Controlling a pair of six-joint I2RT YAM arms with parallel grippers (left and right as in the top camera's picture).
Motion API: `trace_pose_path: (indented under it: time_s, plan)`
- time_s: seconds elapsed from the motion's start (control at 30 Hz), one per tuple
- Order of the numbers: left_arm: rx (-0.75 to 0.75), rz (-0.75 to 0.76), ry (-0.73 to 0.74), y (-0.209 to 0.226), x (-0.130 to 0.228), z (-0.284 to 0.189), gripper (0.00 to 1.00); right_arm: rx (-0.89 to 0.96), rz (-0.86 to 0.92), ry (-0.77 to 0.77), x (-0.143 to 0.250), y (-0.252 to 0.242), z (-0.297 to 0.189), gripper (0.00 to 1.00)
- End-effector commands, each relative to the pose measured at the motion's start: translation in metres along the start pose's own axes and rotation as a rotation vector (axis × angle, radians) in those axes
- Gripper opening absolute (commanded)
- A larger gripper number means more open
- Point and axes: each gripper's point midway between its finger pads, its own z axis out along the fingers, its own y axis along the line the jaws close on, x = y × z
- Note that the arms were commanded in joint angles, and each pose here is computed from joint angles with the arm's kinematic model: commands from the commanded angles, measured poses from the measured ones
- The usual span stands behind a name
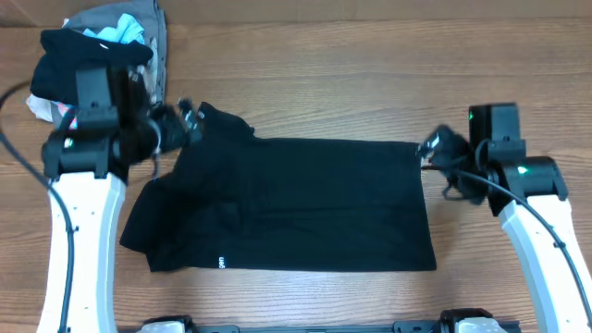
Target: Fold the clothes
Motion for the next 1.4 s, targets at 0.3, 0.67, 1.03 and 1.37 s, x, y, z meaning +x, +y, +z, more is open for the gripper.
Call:
trace_pose_path:
  time_s: [0.3,0.67,1.03,1.37]
  plan:
    - [-0.185,0.173,0.230,0.030,-0.044,0.144,1.00,0.070,-0.160,-0.094,-0.039,-0.003,0.029,1.00]
    - [-0.222,0.231,0.268,0.064,-0.056,0.188,0.99,0.100,-0.148,0.132,-0.020,-0.028,0.093,1.00]
    - [-0.202,0.272,0.364,0.075,-0.032,0.223,0.99,0.043,-0.162,0.156,-0.017,-0.019,0.100,1.00]
    - [-0.201,0.291,0.375,0.079,-0.028,0.237,0.97,0.039,-0.163,0.150,-0.019,-0.017,0.100,1.00]
